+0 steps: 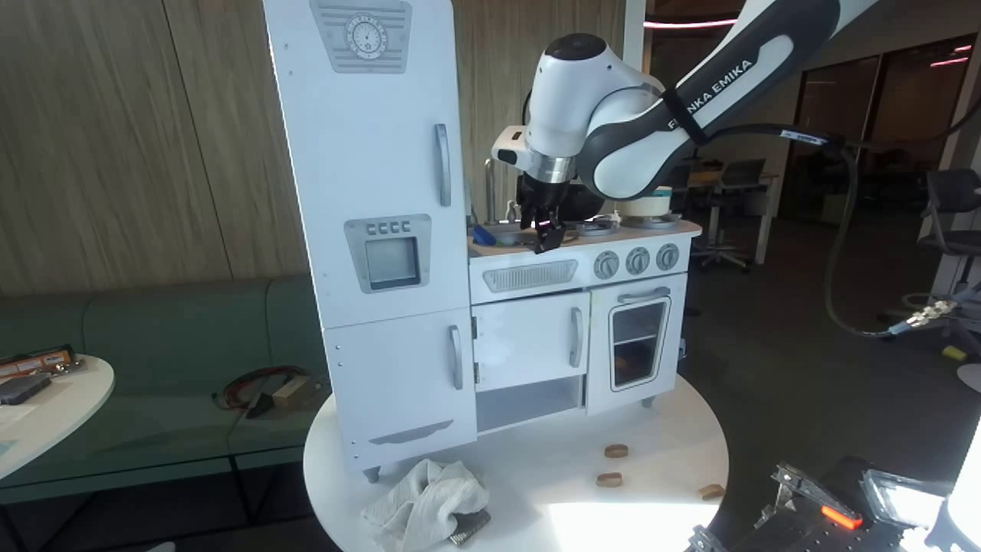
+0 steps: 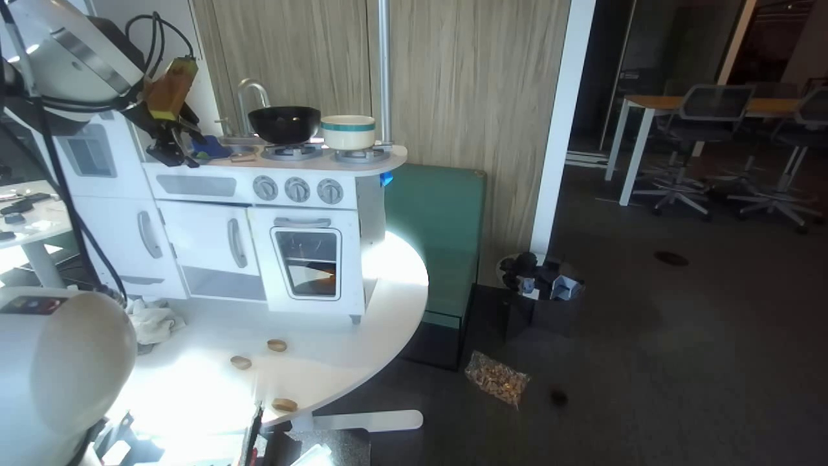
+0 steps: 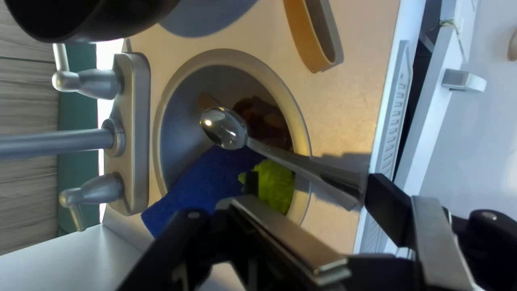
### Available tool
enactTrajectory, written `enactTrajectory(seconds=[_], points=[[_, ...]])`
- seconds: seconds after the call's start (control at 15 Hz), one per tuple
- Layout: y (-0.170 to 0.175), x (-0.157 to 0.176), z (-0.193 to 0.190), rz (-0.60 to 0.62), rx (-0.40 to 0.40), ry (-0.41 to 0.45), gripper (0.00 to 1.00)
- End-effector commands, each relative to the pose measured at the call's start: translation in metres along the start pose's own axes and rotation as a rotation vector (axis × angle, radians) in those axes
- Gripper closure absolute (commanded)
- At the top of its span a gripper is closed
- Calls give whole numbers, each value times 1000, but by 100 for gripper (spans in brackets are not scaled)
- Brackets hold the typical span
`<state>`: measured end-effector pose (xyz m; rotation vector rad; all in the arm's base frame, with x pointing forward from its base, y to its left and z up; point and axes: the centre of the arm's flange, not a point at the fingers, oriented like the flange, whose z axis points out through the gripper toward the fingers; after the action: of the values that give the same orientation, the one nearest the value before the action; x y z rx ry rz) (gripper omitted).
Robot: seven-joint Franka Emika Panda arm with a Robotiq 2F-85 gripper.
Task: Pour the contents in the pot into the black bowl then use the spoon to stir it
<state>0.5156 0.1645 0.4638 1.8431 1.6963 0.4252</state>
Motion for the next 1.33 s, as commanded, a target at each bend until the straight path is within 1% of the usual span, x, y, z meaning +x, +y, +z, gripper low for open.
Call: enactTrajectory(seconds=[0.0,0.13,0.2,0.27,0.4,0.47,0.53,0.6,0.67,0.93,1.13,1.27], points=[[-2,-5,-5,-15,-19,18,62],[-7,-6,-4,-13,-11,21,75],[-9,-6,-4,-16,-9,22,84],[-11,-5,-4,-18,-8,19,91],[-8,-3,-15,-17,-25,18,98],[-7,-2,-20,-19,-36,17,98],[-7,-1,-23,-20,-43,9,96],[-5,0,-30,-27,-58,4,98],[-5,2,-34,-29,-67,-1,95],[-1,10,-59,-27,-136,-15,96],[8,14,-91,10,-209,-36,96],[17,13,-113,62,-231,-42,96]])
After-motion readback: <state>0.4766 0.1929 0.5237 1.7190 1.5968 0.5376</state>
